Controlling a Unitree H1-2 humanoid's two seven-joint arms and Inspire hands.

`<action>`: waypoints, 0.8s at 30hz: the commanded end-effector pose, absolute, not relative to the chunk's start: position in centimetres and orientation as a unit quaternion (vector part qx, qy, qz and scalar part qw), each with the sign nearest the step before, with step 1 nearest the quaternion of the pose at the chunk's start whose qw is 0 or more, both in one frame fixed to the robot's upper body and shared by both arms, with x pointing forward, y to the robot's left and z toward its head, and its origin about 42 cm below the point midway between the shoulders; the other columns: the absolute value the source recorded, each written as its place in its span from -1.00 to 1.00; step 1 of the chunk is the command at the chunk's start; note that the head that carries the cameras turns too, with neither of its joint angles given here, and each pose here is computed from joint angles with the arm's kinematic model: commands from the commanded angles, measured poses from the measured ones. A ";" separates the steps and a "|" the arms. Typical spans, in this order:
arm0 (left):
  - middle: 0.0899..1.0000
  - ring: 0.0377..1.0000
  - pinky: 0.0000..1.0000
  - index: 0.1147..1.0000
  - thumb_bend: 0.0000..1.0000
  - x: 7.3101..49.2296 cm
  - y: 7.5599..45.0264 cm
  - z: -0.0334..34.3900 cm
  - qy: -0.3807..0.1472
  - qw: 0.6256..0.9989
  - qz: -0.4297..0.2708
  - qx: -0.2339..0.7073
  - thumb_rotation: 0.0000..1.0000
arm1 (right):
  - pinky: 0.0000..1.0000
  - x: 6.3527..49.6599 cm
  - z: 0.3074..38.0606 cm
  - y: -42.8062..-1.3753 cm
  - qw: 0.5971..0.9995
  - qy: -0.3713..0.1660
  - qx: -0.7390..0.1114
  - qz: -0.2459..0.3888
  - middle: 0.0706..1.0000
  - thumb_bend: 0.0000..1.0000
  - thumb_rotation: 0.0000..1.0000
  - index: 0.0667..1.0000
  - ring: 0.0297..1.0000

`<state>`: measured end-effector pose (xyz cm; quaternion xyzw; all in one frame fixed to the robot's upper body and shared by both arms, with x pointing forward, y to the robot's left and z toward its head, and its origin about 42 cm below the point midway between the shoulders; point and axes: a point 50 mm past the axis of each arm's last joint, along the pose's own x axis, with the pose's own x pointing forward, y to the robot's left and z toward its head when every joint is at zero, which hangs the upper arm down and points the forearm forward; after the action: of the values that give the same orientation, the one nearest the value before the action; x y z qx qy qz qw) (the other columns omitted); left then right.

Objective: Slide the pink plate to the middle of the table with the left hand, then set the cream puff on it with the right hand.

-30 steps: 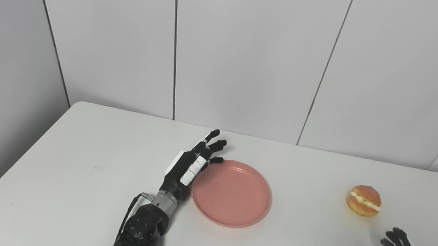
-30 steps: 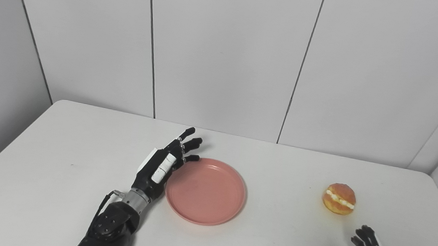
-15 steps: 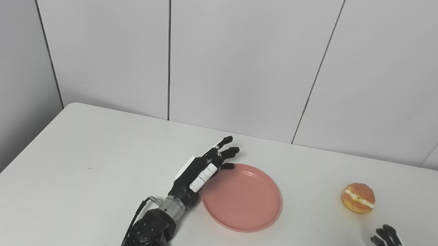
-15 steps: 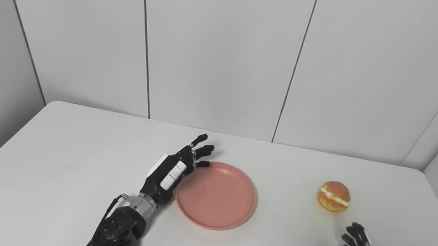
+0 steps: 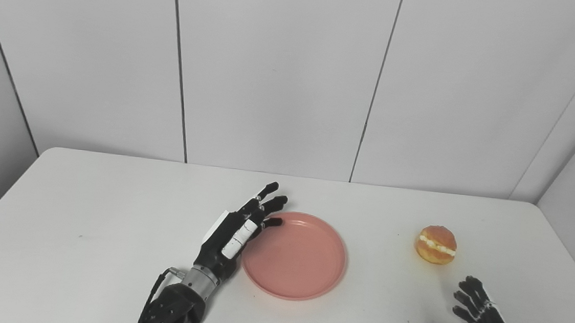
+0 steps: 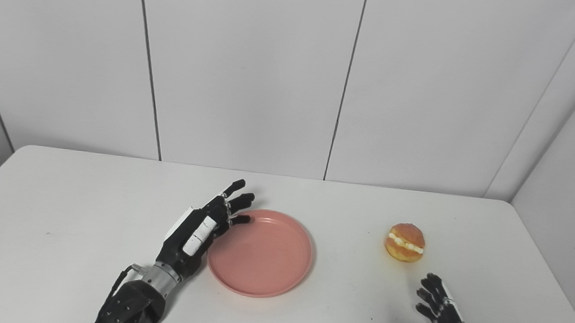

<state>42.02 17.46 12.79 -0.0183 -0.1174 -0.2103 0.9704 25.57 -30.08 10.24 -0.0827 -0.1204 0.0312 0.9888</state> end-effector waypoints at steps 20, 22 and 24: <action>0.74 0.86 0.75 0.83 0.96 39.6 21.8 7.9 -0.057 0.985 -0.155 -0.043 0.71 | 0.78 24.9 8.1 -28.0 0.995 -0.075 -0.061 0.023 0.87 0.66 0.65 0.87 0.83; 0.74 0.86 0.79 0.83 0.94 39.7 22.0 7.9 -0.061 0.985 -0.154 -0.047 0.72 | 0.80 25.0 8.0 -27.9 0.995 -0.071 -0.063 0.022 0.88 0.68 0.65 0.87 0.83; 0.75 0.85 0.79 0.84 0.92 39.8 22.1 7.8 -0.064 0.985 -0.153 -0.047 0.73 | 0.81 25.0 7.9 -27.9 0.995 -0.068 -0.066 0.020 0.88 0.71 0.66 0.87 0.83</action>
<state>42.60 20.06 12.68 -0.0363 -0.1206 -0.1756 0.9764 25.70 -29.48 10.12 -0.0936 -0.1101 0.0231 0.9892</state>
